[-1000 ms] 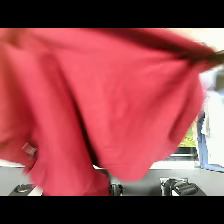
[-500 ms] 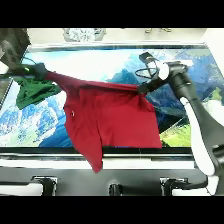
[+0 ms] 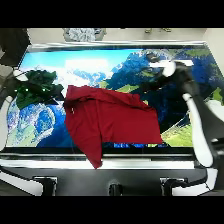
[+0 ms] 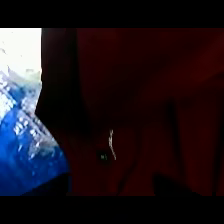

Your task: Fold the shirts.

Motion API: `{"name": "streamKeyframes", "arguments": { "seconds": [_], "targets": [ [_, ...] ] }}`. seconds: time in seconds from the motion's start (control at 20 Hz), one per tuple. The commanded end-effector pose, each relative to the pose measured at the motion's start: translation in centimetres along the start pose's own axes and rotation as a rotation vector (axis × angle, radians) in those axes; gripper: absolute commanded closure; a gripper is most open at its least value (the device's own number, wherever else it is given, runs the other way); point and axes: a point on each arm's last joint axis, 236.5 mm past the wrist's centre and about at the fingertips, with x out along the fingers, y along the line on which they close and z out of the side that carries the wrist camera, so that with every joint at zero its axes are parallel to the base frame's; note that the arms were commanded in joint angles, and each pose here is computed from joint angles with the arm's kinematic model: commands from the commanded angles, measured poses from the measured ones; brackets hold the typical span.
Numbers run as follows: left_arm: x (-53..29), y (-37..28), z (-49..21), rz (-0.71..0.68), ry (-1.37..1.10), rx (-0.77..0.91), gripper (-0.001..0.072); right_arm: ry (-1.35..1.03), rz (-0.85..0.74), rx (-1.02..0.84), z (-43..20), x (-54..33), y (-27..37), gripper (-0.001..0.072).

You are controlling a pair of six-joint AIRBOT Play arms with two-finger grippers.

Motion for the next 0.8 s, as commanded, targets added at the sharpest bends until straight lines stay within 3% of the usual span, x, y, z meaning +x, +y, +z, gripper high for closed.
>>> {"name": "streamKeyframes", "arguments": {
  "seconds": [0.0, 0.1, 0.2, 0.4, 0.45, 0.75],
  "targets": [
    [-3.4, 1.1, -4.7, -0.025, 0.115, -0.044, 0.0121, 0.122, 0.004, -0.005, -5.0, -7.2, -4.7, 0.0179],
    [-3.4, 1.5, -8.6, -0.033, 0.140, -0.052, 0.0279, 0.239, 0.030, 0.032, -9.4, -9.6, -7.1, 0.0179],
    [-0.9, 1.1, -13.6, -0.078, 0.180, -0.114, 0.0274, 0.316, 0.066, 0.058, -12.2, -10.1, -8.0, 0.0178],
    [4.6, -3.2, -21.1, -0.296, 0.199, -0.186, 0.0284, 0.381, 0.123, 0.085, -14.7, -8.5, -7.4, 0.0178],
    [6.0, -3.5, -22.5, -0.302, 0.216, -0.201, 0.0321, 0.387, 0.127, 0.090, -15.1, -8.1, -7.3, 0.0178],
    [8.8, -4.6, -24.2, -0.281, 0.223, -0.192, 0.0311, 0.469, 0.183, 0.093, -18.5, -5.6, -6.3, 0.0175]
  ]
}}
